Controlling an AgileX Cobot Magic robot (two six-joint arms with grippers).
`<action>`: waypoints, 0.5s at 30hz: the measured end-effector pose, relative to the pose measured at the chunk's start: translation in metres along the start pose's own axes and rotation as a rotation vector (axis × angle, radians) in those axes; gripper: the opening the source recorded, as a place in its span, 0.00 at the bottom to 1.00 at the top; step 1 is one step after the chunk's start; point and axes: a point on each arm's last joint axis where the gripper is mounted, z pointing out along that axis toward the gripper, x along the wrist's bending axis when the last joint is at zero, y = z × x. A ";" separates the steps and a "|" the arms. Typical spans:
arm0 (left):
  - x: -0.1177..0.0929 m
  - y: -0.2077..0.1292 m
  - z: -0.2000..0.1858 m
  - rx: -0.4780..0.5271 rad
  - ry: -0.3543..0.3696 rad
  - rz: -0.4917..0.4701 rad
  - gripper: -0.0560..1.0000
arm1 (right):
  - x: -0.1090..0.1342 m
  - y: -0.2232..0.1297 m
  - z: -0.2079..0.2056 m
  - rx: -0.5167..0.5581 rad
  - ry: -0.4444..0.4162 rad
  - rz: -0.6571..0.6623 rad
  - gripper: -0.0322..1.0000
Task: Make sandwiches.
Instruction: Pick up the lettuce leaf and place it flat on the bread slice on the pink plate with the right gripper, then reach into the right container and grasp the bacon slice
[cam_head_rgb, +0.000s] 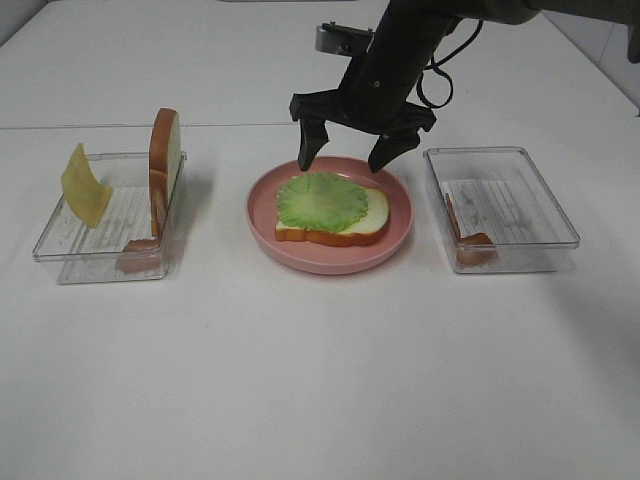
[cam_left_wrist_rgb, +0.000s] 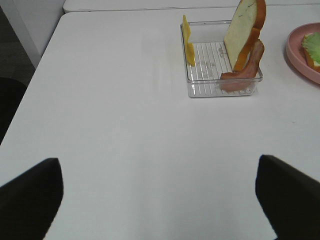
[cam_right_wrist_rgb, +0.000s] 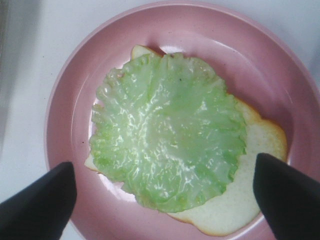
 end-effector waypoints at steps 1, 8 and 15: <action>0.000 0.000 0.000 0.000 0.000 0.000 0.99 | 0.000 0.000 0.000 0.000 0.000 0.000 0.91; 0.000 0.000 0.000 0.000 0.000 0.000 0.99 | 0.006 0.001 -0.032 -0.037 -0.019 -0.030 0.98; 0.000 0.000 0.000 0.000 0.000 0.000 0.99 | -0.001 -0.007 -0.053 0.021 -0.141 -0.060 0.98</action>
